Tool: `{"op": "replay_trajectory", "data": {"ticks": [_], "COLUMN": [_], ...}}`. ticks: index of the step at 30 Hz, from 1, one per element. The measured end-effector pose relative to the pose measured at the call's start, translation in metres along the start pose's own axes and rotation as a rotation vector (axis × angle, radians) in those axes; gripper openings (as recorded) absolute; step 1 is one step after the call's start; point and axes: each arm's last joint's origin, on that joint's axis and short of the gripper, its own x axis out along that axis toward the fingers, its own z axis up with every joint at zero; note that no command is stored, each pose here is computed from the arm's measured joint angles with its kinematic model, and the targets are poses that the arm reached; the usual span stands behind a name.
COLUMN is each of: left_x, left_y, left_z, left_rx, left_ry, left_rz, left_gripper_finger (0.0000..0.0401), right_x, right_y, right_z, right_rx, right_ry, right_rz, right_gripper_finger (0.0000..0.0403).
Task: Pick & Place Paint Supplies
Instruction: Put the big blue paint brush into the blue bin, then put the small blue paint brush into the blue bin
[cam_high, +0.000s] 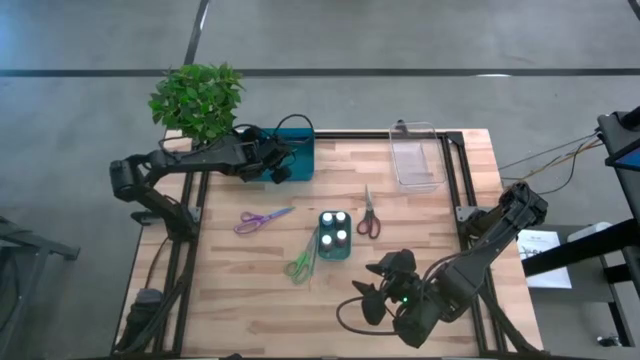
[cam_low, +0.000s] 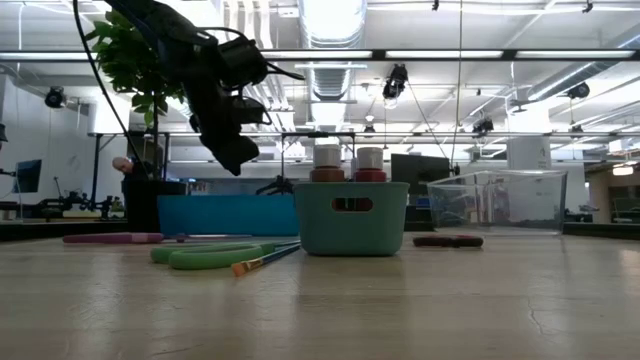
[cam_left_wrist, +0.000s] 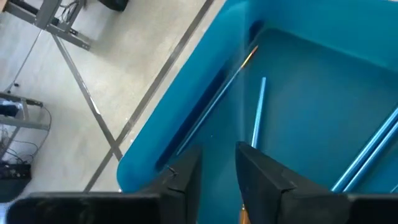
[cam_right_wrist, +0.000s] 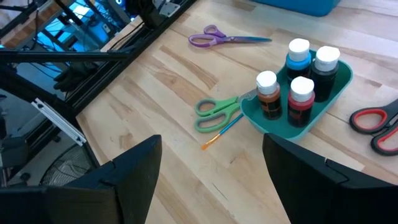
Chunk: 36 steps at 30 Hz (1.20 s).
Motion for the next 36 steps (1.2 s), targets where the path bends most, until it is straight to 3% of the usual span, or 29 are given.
{"op": "replay_trajectory", "data": {"ticks": [9, 15, 19, 25, 36], "left_x": [-0.005, -0.035, -0.061, -0.089, -0.114], "left_y": [0.005, 0.017, 0.020, 0.011, -0.021], "left_z": [0.004, 0.017, 0.020, 0.010, -0.007], "left_rx": [0.034, 0.028, 0.032, 0.084, 0.238], "left_ry": [-0.006, -0.056, -0.130, -0.202, -0.123], "left_rz": [0.016, -0.023, -0.208, -0.717, -0.964], "left_gripper_finger": [0.0140, 0.0141, 0.0141, 0.0141, 0.0141], "right_x": [0.000, 0.000, 0.000, 0.000, 0.000], "right_y": [0.000, 0.000, 0.000, 0.000, 0.004], "right_z": [0.001, 0.001, 0.001, 0.002, 0.002], "right_rx": [0.001, 0.003, -0.003, -0.019, -0.037], "right_ry": [-0.022, -0.022, -0.029, -0.048, -0.052], "right_rz": [-0.001, 0.001, 0.001, -0.001, 0.025], "right_gripper_finger": [0.0277, 0.0277, 0.0277, 0.0277, 0.0277]}}
